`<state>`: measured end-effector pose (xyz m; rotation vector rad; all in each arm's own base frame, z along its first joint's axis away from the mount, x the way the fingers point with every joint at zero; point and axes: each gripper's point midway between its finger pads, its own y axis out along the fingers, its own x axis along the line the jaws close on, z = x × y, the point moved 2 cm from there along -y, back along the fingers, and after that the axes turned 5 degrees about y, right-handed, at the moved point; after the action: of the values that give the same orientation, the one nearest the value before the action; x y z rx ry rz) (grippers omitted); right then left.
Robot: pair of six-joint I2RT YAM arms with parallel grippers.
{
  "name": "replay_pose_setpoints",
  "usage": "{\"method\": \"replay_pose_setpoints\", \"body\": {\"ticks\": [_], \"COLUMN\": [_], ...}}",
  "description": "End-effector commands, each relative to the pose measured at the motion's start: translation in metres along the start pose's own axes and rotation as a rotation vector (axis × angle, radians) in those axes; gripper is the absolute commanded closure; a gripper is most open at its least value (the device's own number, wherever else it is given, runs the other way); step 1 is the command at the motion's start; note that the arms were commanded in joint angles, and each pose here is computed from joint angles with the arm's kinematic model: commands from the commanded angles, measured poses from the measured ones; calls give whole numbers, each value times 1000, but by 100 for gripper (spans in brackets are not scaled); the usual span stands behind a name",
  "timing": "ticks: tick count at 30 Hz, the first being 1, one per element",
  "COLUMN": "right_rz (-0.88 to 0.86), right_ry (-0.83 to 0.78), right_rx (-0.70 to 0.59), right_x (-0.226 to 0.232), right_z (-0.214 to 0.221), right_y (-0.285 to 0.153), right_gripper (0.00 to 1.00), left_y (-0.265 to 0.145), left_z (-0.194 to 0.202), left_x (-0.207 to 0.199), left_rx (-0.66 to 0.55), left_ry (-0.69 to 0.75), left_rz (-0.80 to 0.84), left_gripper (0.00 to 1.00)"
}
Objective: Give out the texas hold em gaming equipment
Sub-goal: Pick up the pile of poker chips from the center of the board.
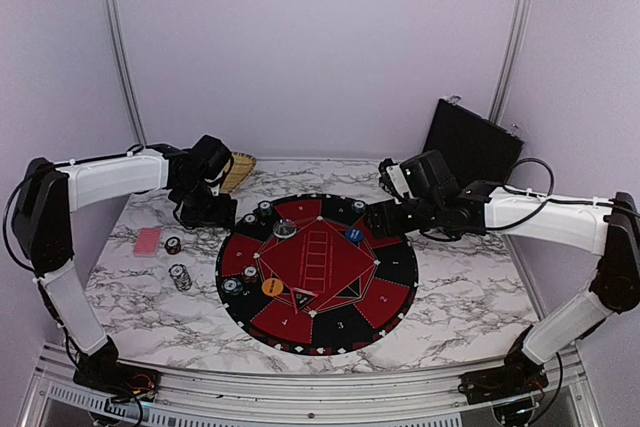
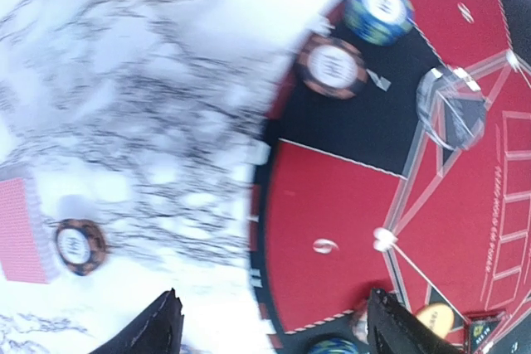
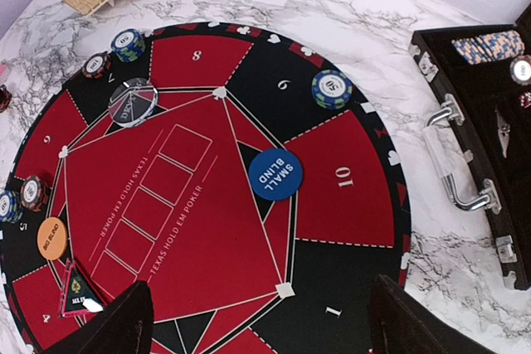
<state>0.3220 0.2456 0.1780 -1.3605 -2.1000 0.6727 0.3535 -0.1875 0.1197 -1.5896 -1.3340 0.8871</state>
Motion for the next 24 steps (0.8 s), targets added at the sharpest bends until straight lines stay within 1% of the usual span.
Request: {"method": "replay_pose_setpoints", "body": {"ticks": [1,5,9,12,15,24], "right_rz": [-34,-58,-62,-63,-60,-50], "right_ry": [-26,-37,-41,-39,-36,-33], "right_rx": [-22,-21,-8,-4,-1,7], "right_x": [11,16,18,18,16,14], "right_z": [-21,-25,-24,-22,-20,-16], "right_y": [3,7,11,12,12,12], "right_gripper": [13,13,13,13,13,13], "left_y": [-6,2,13,22,34,61], "left_z": [7,7,4,0,-1,10], "left_x": [48,86,111,125,134,145], "left_rx": [28,53,78,94,119,189], "left_ry": [-61,-125,-157,-176,-185,-200], "left_rz": [-76,-115,-142,-163,-171,-164], "left_gripper": [22,21,21,25,27,27]}}
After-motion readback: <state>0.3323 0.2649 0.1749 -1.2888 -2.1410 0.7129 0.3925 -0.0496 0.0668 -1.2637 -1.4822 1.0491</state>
